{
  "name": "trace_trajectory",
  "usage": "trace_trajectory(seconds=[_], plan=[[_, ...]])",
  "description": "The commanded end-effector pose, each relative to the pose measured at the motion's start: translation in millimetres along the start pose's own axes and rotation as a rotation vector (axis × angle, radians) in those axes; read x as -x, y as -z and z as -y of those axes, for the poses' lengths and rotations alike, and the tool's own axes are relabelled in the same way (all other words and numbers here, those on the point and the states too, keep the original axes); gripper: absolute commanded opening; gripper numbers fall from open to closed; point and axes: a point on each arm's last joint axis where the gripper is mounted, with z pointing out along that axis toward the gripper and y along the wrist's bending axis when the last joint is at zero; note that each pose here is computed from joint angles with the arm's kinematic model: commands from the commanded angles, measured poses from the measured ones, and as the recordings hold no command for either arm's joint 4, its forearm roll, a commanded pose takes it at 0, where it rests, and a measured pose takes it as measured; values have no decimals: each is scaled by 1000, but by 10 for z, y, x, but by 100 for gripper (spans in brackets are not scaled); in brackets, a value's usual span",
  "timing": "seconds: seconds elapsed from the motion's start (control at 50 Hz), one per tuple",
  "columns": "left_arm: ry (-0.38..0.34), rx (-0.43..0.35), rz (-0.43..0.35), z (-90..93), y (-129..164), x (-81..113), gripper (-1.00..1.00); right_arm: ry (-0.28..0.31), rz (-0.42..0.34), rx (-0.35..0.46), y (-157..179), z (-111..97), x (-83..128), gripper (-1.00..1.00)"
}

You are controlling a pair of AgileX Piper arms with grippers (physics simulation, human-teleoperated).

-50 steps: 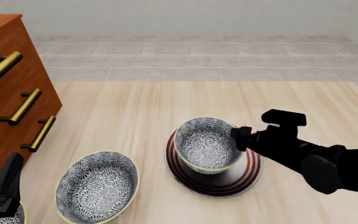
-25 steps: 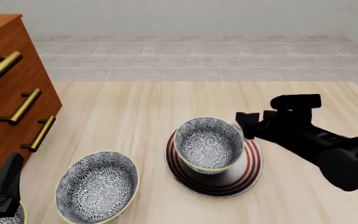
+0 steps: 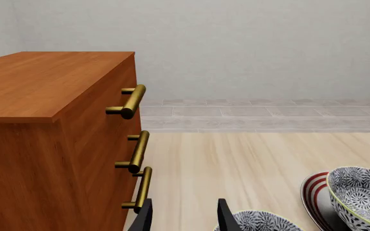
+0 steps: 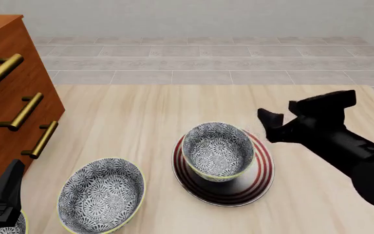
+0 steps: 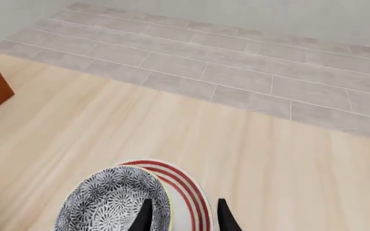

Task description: Pick up the bowl and put it in the front on the plate.

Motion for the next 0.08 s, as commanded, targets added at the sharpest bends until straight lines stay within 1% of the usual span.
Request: trace_trajectory(seconds=[0.02,0.06,0.08], plan=[[0,0,0,0,0,0,100,20,103,-10,236,17,35,100],[0,0,0,0,0,0,100,43,134,-11,321,13,63,100],[0,0,0,0,0,0,100,42,140,-18,335,26,65,100]])
